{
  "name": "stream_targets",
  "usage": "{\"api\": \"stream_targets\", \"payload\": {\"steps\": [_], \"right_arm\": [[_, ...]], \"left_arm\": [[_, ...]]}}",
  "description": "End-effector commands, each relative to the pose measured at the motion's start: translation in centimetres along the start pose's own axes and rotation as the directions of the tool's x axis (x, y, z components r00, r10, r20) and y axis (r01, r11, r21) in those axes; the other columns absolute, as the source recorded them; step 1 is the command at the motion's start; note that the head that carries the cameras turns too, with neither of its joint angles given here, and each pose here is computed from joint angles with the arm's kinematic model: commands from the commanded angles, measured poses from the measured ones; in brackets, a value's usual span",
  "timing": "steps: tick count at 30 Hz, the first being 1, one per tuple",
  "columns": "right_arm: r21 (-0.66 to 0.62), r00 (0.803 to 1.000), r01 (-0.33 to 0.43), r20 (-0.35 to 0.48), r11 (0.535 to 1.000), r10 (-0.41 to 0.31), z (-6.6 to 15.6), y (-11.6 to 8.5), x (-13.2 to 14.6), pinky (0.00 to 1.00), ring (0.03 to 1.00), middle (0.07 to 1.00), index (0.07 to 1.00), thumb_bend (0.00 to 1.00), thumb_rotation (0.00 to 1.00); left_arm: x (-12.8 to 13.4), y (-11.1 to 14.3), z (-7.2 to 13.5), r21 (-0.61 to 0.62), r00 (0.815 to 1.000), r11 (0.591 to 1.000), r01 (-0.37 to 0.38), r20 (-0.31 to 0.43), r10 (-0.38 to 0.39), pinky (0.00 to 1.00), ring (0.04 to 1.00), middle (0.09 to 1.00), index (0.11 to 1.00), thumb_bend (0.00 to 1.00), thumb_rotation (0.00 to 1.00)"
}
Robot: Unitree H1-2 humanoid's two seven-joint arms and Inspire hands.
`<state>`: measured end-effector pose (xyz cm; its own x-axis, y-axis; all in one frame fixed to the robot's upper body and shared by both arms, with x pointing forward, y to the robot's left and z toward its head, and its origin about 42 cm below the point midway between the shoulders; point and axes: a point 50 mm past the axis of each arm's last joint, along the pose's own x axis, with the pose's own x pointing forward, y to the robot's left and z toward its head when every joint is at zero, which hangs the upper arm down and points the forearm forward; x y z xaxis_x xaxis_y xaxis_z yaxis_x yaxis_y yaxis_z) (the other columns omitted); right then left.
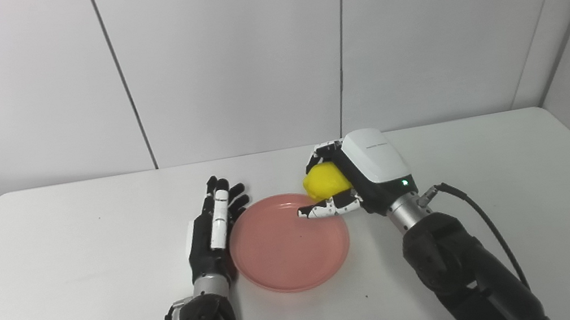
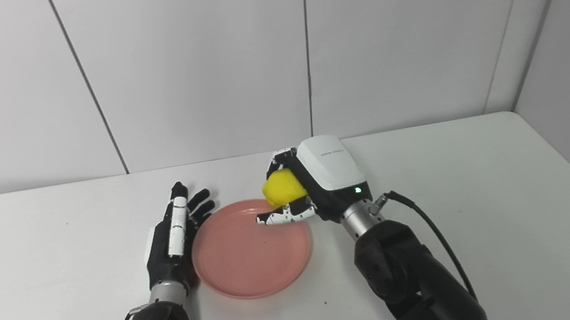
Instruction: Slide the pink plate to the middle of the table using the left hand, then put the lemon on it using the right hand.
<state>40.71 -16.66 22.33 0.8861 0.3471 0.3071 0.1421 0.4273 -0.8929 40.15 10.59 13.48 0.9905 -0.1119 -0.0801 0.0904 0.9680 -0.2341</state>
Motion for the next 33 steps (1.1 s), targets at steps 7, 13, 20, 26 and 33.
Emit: {"api": "stream_targets", "payload": {"steps": [7,13,20,26,33], "right_arm": [[0.027,0.990,0.085,0.110,0.996,-0.087,2.7,-0.9,2.9,0.11,0.165,0.231,0.281,0.51,0.21],[0.043,0.990,0.078,0.113,0.996,-0.083,3.3,0.3,3.4,0.11,0.158,0.223,0.268,0.51,0.22],[0.063,0.990,0.067,0.118,0.996,-0.074,3.6,2.5,3.8,0.10,0.160,0.230,0.276,0.50,0.20],[0.053,0.991,0.053,0.120,0.997,-0.059,3.3,3.9,4.0,0.11,0.160,0.231,0.273,0.51,0.22],[0.034,0.994,0.043,0.103,0.999,-0.046,2.9,5.0,3.8,0.11,0.162,0.229,0.272,0.51,0.22]], "left_arm": [[-1.5,-0.2,-4.5,-0.005,0.985,0.998,-0.064,-0.158,0.062,0.85,0.813,0.830,0.973,0.61,0.79],[-1.7,-0.5,-4.7,-0.001,0.985,0.998,-0.062,-0.162,0.061,0.86,0.823,0.821,0.966,0.63,0.80],[-1.8,-0.5,-5.0,0.005,0.984,0.998,-0.067,-0.166,0.067,0.86,0.845,0.821,0.949,0.60,0.81],[-1.9,-0.3,-5.1,-0.013,0.983,0.998,-0.066,-0.170,0.063,0.89,0.866,0.835,0.967,0.59,0.81],[-1.9,-0.3,-5.1,-0.011,0.983,0.998,-0.064,-0.170,0.061,0.89,0.866,0.835,0.961,0.60,0.80]]}}
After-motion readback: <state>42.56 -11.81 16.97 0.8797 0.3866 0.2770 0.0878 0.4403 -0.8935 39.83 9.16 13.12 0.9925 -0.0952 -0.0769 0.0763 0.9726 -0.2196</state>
